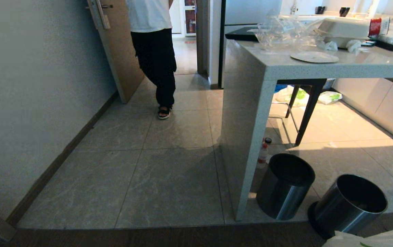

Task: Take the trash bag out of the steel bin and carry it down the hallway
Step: Put the trash bag at the door

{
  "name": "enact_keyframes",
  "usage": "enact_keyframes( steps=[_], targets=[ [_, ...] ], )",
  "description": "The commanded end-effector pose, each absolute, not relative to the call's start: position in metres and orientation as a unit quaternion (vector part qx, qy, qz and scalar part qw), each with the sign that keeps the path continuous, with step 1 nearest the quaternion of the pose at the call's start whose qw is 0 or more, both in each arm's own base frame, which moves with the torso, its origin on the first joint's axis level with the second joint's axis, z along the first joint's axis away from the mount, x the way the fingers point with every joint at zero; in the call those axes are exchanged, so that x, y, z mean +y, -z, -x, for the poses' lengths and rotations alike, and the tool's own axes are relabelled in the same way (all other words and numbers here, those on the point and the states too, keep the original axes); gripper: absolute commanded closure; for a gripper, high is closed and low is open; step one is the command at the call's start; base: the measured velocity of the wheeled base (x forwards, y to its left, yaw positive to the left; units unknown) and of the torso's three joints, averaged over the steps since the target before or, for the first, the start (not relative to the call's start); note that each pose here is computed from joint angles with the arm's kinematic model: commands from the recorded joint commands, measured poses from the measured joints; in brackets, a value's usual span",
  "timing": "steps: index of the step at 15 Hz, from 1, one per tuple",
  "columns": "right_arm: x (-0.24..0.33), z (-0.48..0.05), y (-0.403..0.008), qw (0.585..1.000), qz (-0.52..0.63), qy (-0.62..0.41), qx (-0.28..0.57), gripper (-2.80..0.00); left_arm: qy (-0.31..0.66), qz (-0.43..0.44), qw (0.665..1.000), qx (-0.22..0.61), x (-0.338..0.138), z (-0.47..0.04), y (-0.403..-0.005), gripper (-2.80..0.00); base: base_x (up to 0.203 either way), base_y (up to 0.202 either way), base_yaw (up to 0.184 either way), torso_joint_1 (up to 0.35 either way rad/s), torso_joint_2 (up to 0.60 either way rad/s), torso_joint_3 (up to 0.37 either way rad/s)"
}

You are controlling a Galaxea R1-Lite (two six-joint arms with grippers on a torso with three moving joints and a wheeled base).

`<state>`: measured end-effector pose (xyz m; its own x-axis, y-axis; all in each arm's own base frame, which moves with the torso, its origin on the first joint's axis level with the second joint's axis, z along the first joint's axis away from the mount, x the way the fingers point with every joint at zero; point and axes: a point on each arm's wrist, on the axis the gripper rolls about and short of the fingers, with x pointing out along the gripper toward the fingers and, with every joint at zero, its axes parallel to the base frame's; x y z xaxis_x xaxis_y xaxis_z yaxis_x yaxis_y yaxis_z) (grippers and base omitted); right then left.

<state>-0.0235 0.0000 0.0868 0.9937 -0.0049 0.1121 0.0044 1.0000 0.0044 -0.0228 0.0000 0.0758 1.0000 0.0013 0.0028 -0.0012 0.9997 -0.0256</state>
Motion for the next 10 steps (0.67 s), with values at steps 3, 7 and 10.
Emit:
enact_keyframes(
  steps=[3, 7, 10],
  targets=[
    [0.0, 0.0202, -0.0758, 0.999, -0.002, 0.002, -0.036, 0.0, -0.001, 0.013, 1.0, -0.001, 0.0, 0.0227, -0.0754, 0.0, 0.0, 0.0, 0.0, 0.0, 0.0, 0.0],
    [0.0, 0.0202, -0.0758, 0.999, -0.002, 0.002, -0.036, 0.0, -0.001, 0.013, 1.0, -0.001, 0.0, 0.0227, -0.0755, 0.0, 0.0, 0.0, 0.0, 0.0, 0.0, 0.0],
    [0.0, 0.0202, -0.0758, 0.999, -0.002, 0.002, -0.036, 0.0, -0.001, 0.013, 1.0, -0.001, 0.0, 0.0228, -0.0756, 0.0, 0.0, 0.0, 0.0, 0.0, 0.0, 0.0]
  ],
)
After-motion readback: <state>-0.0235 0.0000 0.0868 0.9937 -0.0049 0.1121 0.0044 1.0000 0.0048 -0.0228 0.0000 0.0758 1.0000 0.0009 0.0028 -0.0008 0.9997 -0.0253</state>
